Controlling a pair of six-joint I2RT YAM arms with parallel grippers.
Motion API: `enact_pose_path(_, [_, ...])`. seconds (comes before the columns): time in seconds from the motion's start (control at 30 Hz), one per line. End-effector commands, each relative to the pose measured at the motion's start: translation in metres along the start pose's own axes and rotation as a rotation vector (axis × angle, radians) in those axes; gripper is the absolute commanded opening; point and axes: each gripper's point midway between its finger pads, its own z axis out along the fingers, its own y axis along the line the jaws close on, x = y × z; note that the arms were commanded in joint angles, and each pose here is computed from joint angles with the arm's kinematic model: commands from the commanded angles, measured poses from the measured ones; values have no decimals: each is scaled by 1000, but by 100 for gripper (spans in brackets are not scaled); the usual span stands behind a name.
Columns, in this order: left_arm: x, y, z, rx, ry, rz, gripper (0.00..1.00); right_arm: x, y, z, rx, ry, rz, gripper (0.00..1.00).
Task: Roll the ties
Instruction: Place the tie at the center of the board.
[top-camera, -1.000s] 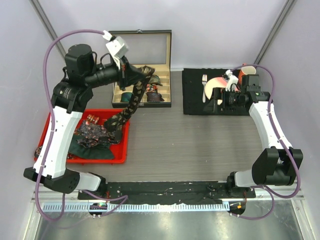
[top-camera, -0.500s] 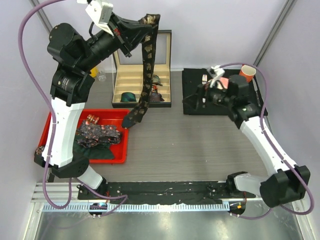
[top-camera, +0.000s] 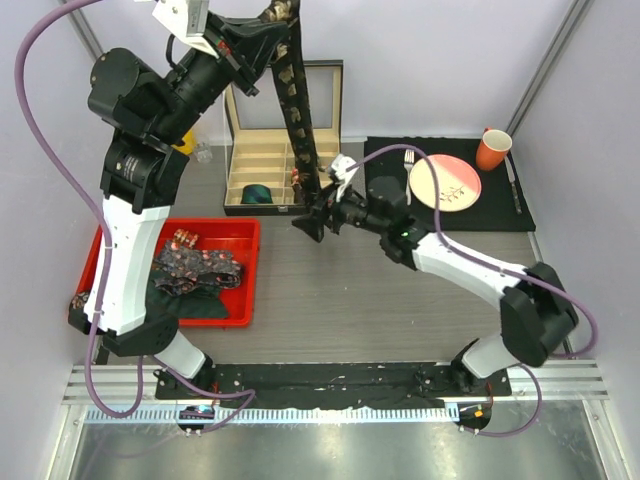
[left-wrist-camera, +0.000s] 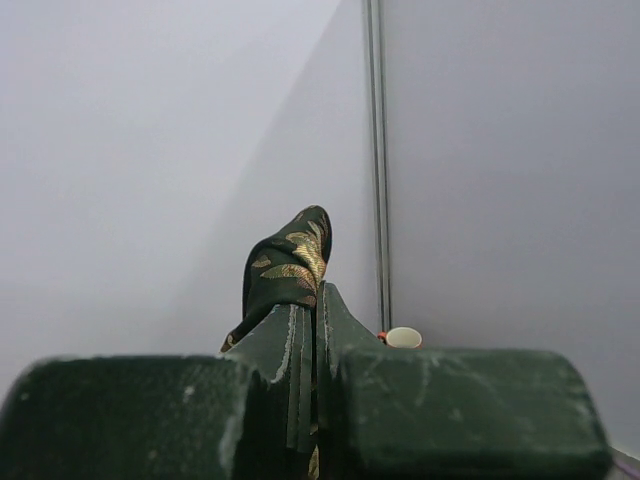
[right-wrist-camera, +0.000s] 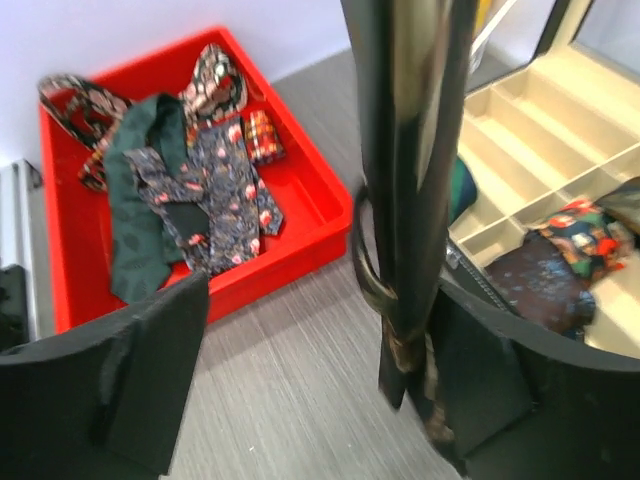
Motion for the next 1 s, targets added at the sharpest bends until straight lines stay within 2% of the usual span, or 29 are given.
enact_pose_path(0.0, [-50, 2, -10, -38, -133, 67, 0, -25, -11, 26, 34, -107, -103, 79])
enact_pose_path(0.07, [-53, 4, -15, -60, -133, 76, 0, -5, -17, 36, 35, -55, -73, 61])
enact_pose_path(0.1, [-49, 7, -16, -74, -121, 87, 0, -2, -17, 38, 31, -47, -66, 37])
enact_pose_path(0.17, [-55, 10, -23, -100, -126, 98, 0, 0, -21, 38, 57, -49, -58, 10])
enact_pose_path(0.2, [-49, 15, -25, -129, -111, 100, 0, 4, -25, 36, 79, -44, -51, 1])
enact_pose_path(0.27, [-55, 16, -36, -154, -113, 102, 0, -5, -24, 29, 90, -57, -43, 1])
enact_pose_path(0.37, [-32, 21, -44, -185, -44, 124, 0, -12, -26, 8, 96, -20, -15, 1])
enact_pose_path(0.4, [-23, 23, -50, -205, -14, 122, 0, -14, -35, -2, 118, -5, -8, 1])
enact_pose_path(0.43, [-15, 32, -55, -253, 20, 138, 0, 1, -37, -16, 128, 80, 26, 1])
enact_pose_path(0.5, [21, 41, -71, -309, 148, 138, 0, -13, -33, -46, 102, 130, -47, 1])
enact_pose_path(0.53, [42, 41, -79, -314, 219, 134, 0, 12, -43, -74, 135, 267, -5, 1])
enact_pose_path(0.57, [82, 41, -85, -305, 318, 132, 0, 14, -44, -92, 96, 314, -75, 1])
enact_pose_path(0.6, [88, 36, -99, -293, 348, 139, 0, -2, -42, -116, 92, 318, -123, 1])
enact_pose_path(0.63, [111, 19, -106, -202, 409, 130, 0, 20, -51, -155, 127, 447, -67, 1])
enact_pose_path(0.67, [152, 8, -119, -153, 503, 94, 0, 22, -56, -177, 102, 503, -198, 1])
enact_pose_path(0.7, [162, -4, -131, -109, 526, 65, 0, 16, -53, -198, 91, 542, -254, 1])
enact_pose_path(0.73, [183, -16, -143, -66, 594, 13, 0, 39, -51, -241, 101, 687, -198, 1])
enact_pose_path(0.77, [214, -39, -157, 23, 666, -83, 0, 44, -51, -261, 99, 747, -218, 0])
enact_pose_path(0.8, [228, -52, -166, 64, 712, -140, 0, 45, -59, -285, 86, 822, -329, 1])
enact_pose_path(0.83, [242, -63, -178, 97, 762, -200, 0, 59, -45, -313, 51, 913, -272, 1])
enact_pose_path(0.87, [262, -83, -191, 159, 817, -300, 0, 64, -53, -343, 111, 962, -223, 1])
enact_pose_path(0.97, [289, -112, -216, 231, 899, -393, 0, 78, -64, -390, 181, 1127, -248, 1])
